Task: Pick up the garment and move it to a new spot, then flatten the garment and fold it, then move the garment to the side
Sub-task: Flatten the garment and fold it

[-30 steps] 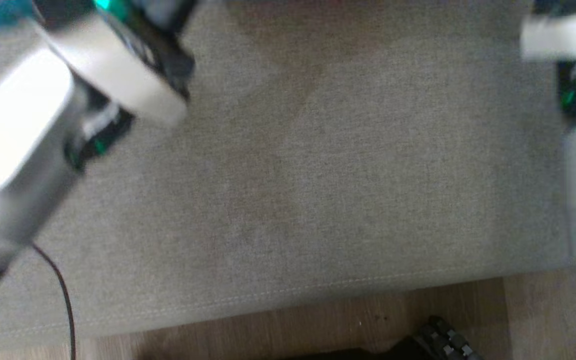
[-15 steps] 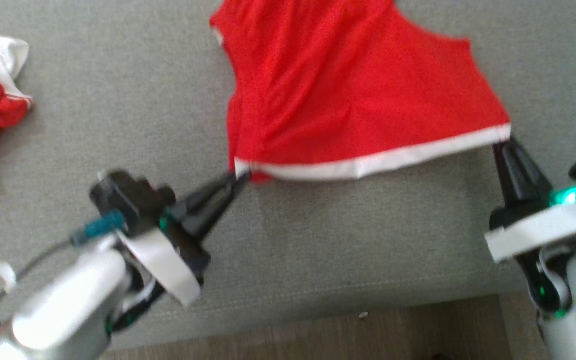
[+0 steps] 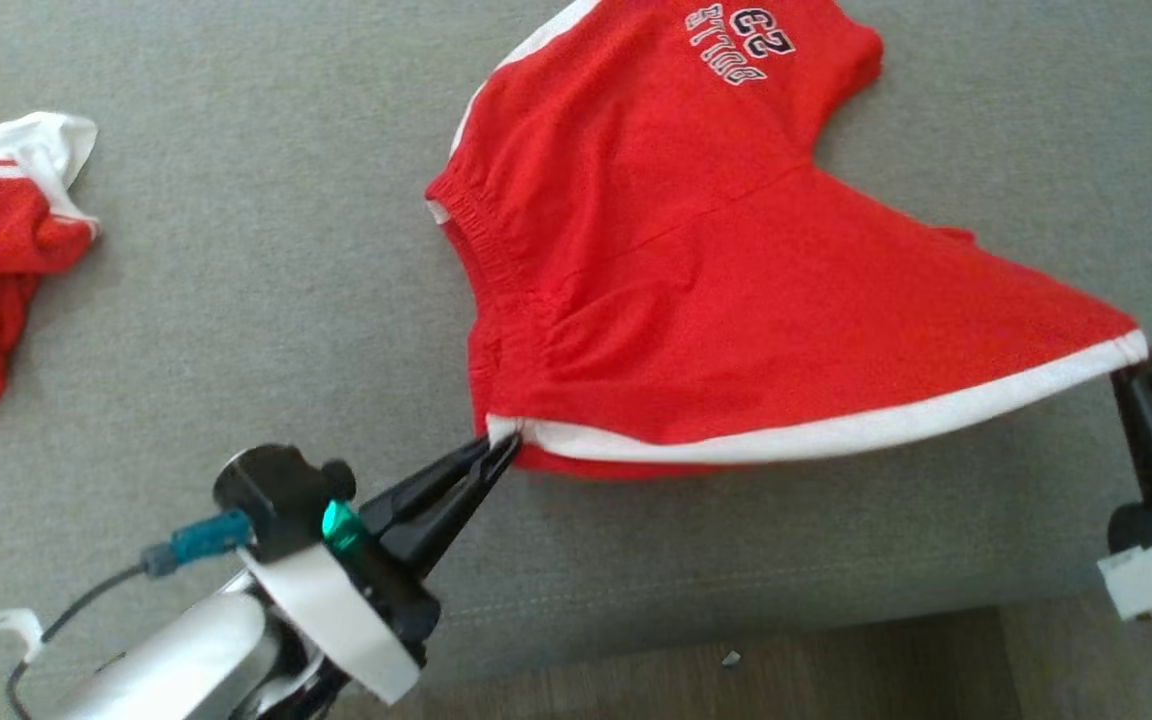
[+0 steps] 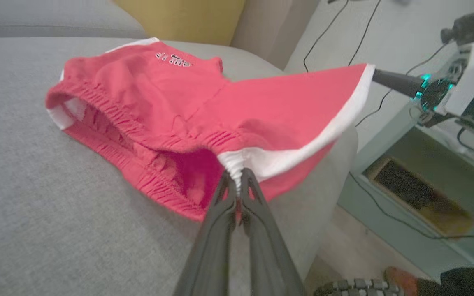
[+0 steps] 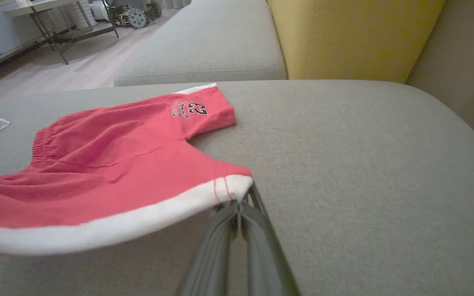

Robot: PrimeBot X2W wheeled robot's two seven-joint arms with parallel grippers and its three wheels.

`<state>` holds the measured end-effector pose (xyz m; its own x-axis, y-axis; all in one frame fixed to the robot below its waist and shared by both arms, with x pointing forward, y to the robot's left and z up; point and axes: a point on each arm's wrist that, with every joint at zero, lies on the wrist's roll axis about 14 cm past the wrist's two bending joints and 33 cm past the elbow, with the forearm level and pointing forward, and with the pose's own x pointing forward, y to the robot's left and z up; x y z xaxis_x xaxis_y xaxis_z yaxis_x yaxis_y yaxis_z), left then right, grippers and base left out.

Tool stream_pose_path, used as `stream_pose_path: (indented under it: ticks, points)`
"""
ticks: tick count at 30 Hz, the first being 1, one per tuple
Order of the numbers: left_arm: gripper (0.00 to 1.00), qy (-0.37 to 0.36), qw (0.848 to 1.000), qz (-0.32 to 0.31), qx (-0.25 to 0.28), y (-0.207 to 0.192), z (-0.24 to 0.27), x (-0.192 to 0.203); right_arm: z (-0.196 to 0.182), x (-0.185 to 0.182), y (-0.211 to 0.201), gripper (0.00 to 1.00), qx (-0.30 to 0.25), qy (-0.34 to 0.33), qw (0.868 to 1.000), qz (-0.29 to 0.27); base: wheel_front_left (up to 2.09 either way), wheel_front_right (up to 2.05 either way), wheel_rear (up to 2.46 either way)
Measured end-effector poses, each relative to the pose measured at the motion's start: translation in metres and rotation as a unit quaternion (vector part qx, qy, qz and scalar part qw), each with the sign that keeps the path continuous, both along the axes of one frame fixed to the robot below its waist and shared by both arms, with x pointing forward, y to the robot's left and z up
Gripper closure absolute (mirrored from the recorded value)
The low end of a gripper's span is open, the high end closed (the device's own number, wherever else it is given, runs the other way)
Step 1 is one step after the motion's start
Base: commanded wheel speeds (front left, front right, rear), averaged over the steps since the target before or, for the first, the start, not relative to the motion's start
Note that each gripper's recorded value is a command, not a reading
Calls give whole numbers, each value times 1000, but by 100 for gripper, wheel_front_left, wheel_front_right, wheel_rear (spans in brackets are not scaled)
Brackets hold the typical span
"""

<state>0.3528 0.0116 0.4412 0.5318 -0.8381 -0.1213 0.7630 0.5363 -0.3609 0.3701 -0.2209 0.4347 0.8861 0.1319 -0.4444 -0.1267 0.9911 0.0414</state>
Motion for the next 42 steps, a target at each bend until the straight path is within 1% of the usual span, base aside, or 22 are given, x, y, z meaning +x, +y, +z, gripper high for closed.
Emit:
stream_pose_path:
  ticks: [3, 6, 9, 12, 15, 17, 20, 23, 26, 29, 34, 40, 41, 42]
  points:
    - [100, 11, 999, 28, -38, -2, 13, 11, 6, 16, 4, 100, 1, -6, 1000, 8, 0, 0, 0]
    - [100, 22, 995, 55, -75, -5, 24, 25, 11, 43, 2, 100, -19, -4, 1000, 20, 0, 0, 0]
    - [100, 11, 992, 88, -93, -1, 34, 54, 11, 73, 2, 100, -36, 8, 999, 32, 0, 0, 0]
    - [100, 22, 986, 122, -110, 7, 35, 81, 7, 100, 3, 100, -62, 28, 996, 52, 0, 0, 0]
    - [100, 38, 983, 147, -106, 14, 22, 98, 7, 130, 4, 100, -88, 37, 993, 69, 0, 0, 0]
    - [100, 34, 982, 159, -93, 19, 17, 111, 8, 150, 9, 100, -96, 39, 991, 79, 0, 0, 0]
    - [100, 34, 975, 194, -106, 26, 16, 135, 3, 177, 16, 100, -104, 50, 989, 93, 0, 0, 0]
    - [100, 45, 968, 219, -114, 30, 8, 149, -7, 198, 21, 100, -112, 67, 986, 103, 0, 0, 0]
    - [100, 62, 964, 237, -108, 36, -7, 155, -19, 216, 31, 100, -113, 86, 983, 116, 0, 0, 0]
    - [100, 76, 960, 250, -103, 41, -20, 161, -26, 233, 39, 100, -126, 94, 979, 130, 0, 0, 0]
    - [100, 74, 956, 264, -106, 47, -22, 177, -41, 263, 54, 100, -141, 106, 974, 146, 0, 0, 0]
    - [100, 68, 952, 283, -95, 57, -28, 184, -50, 284, 64, 100, -146, 89, 973, 155, 0, 0, 0]
    - [100, 65, 951, 286, -95, 59, -27, 185, -50, 285, 64, 98, -145, 83, 974, 156, 0, 0, 0]
    - [100, 63, 951, 287, -94, 59, -26, 185, -51, 286, 66, 100, -146, 76, 973, 159, 0, 0, 0]
